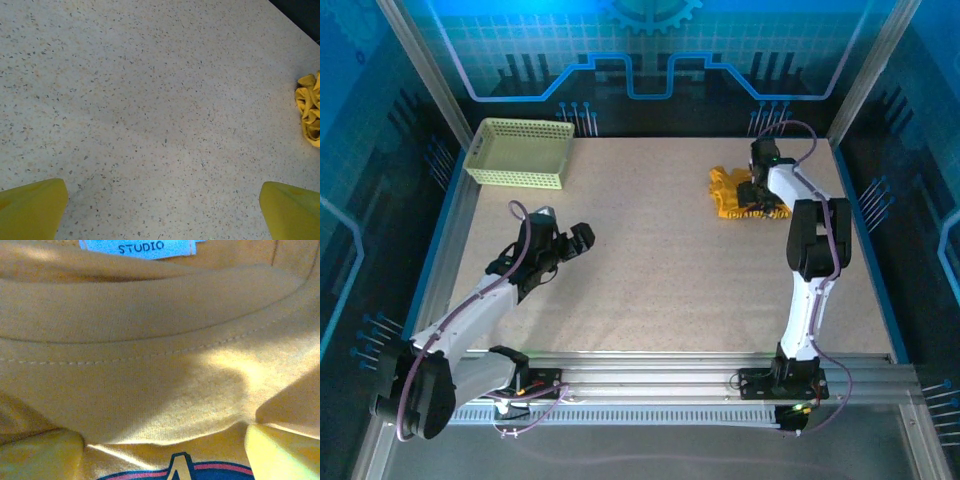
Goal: Fold the inside-out t-shirt
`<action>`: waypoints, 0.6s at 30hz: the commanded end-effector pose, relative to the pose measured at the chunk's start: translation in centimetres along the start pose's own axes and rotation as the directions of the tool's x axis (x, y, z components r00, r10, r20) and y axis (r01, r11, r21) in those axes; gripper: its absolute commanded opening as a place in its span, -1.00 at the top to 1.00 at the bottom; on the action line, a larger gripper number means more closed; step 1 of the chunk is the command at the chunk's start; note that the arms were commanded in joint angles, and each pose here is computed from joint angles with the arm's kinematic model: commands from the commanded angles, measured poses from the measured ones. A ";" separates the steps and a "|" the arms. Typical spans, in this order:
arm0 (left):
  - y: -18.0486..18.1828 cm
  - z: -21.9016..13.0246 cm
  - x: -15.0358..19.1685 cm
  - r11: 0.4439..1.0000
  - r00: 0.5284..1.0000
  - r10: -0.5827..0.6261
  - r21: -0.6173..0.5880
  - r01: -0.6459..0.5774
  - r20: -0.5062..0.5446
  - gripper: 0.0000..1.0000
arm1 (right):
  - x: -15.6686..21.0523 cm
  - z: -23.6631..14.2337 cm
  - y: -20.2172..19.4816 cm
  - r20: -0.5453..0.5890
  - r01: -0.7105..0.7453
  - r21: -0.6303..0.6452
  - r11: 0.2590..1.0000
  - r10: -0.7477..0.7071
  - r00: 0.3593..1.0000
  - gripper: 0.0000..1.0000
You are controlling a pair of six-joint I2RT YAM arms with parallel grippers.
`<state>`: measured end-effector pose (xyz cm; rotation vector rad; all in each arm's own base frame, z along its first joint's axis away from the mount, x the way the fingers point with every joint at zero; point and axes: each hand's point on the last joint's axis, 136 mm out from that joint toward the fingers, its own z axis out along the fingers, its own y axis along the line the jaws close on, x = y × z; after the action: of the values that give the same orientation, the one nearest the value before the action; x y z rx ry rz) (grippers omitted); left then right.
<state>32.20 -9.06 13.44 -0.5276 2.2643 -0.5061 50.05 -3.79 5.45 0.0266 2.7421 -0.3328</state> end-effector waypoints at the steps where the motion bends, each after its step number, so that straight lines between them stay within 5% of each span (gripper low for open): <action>1: 0.4 0.1 -1.1 0.999 0.999 0.034 -0.031 -0.034 0.027 -0.98 | -0.4 2.0 -2.2 -0.035 0.064 0.023 0.998 -0.064 0.997 -0.71; 8: 1.0 0.9 -1.7 0.996 0.997 0.061 -0.073 -0.058 0.037 -0.98 | -3.0 1.6 -3.3 -0.011 -0.003 0.006 1.000 0.003 1.000 -0.72; 18: 2.4 1.2 -5.3 0.956 0.965 0.214 -0.237 -0.175 0.149 -0.98 | -4.3 -9.5 -2.3 0.198 0.007 -0.090 0.996 0.011 0.980 -0.84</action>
<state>34.75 -6.58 13.34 -0.4689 2.2488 -0.2587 51.28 -5.85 10.33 0.0271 2.6769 -0.2751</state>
